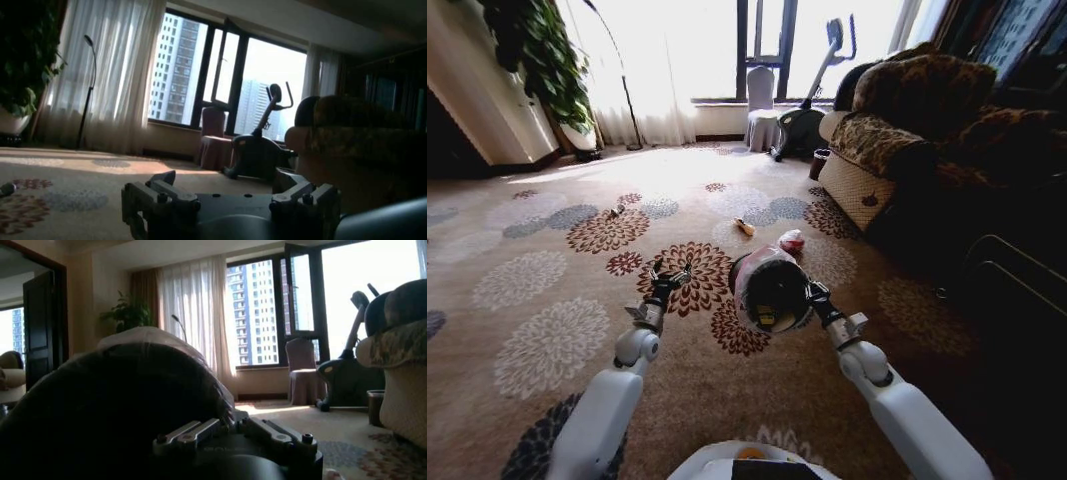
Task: Pick up the trash from the ground and place it into the trash bin.
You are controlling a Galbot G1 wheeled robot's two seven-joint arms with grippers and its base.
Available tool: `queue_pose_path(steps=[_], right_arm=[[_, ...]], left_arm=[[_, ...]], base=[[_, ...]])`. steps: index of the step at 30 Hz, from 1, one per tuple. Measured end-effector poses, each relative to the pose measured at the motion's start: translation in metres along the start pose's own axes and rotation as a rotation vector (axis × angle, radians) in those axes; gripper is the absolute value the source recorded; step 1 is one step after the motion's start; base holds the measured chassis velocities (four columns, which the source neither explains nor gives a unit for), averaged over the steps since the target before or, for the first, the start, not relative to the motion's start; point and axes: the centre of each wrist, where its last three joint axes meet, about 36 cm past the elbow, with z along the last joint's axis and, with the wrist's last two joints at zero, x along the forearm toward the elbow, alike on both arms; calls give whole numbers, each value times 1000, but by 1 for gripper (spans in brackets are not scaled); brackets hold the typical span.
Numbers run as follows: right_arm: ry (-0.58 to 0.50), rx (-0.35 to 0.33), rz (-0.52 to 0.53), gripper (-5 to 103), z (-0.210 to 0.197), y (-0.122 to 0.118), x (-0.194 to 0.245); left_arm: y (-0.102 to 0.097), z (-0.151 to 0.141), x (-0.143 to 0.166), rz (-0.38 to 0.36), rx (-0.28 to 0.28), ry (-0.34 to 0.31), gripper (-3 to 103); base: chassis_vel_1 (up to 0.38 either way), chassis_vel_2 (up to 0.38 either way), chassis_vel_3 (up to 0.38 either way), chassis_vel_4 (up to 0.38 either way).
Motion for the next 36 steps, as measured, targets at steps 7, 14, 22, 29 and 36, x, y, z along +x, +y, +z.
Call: queue_pose_path(steps=[7,14,22,29,36], right_arm=[[0,-15,2,0,1,4,5],[7,-20,4,0,4,6,11],[4,-17,3,0,6,10,14],[9,-6,2,0,10,13,18],[-5,7,-3,0,7,13,19]], left_arm=[[-8,3,-4,15,15,25,100],[-9,10,-6,11,19,43,100],[-8,18,0,8,21,62,100],[-5,21,-2,3,22,77,100],[4,32,-8,-5,10,108,100]], base=[[-113,-104,82,83],[-16,32,52,0],[-273,-46,249,39],[-309,74,291,-69],[-42,69,30,-66]])
